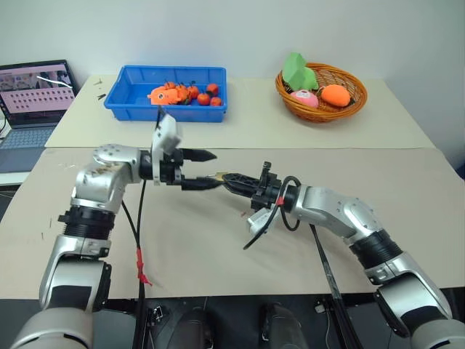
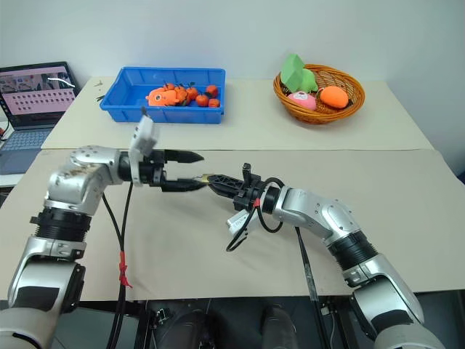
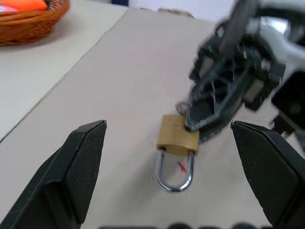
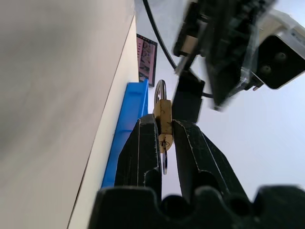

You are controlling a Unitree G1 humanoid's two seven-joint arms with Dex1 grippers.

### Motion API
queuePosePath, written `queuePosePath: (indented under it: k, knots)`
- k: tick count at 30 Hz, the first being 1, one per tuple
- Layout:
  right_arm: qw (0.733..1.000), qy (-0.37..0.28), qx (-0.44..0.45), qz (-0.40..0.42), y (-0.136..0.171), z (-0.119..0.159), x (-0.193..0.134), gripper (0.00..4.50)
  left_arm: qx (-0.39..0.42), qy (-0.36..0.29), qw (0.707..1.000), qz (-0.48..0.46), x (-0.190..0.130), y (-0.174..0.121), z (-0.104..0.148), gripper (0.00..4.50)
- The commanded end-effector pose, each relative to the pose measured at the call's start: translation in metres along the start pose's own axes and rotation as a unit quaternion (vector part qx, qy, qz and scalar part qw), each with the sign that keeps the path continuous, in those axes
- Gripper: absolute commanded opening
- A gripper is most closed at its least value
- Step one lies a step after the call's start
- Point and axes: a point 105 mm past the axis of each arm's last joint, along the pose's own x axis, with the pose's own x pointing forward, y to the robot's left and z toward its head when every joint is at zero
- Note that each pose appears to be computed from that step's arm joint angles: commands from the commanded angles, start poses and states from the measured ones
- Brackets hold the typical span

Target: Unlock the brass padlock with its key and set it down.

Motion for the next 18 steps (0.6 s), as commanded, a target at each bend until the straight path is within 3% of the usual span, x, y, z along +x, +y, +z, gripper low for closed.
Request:
queuePosePath:
  k: [1,7,10,18]
  knots:
    - [0.999,0.008,-0.011,-0.032,-0.020,-0.003,-0.002,0.12,-0.064,-0.002,0.998,-0.022,-0.022,-0.002,0.004,4.44]
    - [0.999,0.012,-0.012,-0.031,-0.020,-0.005,-0.002,0.12,-0.112,0.023,0.993,-0.036,-0.031,-0.004,-0.014,4.44]
    - [0.999,0.013,-0.012,-0.032,-0.020,-0.004,-0.002,0.12,-0.150,0.013,0.988,-0.029,-0.031,-0.001,-0.020,3.68]
    - [0.999,0.021,-0.015,-0.033,-0.022,-0.007,-0.003,0.12,-0.295,-0.038,0.955,0.002,-0.039,0.014,-0.047,0.60]
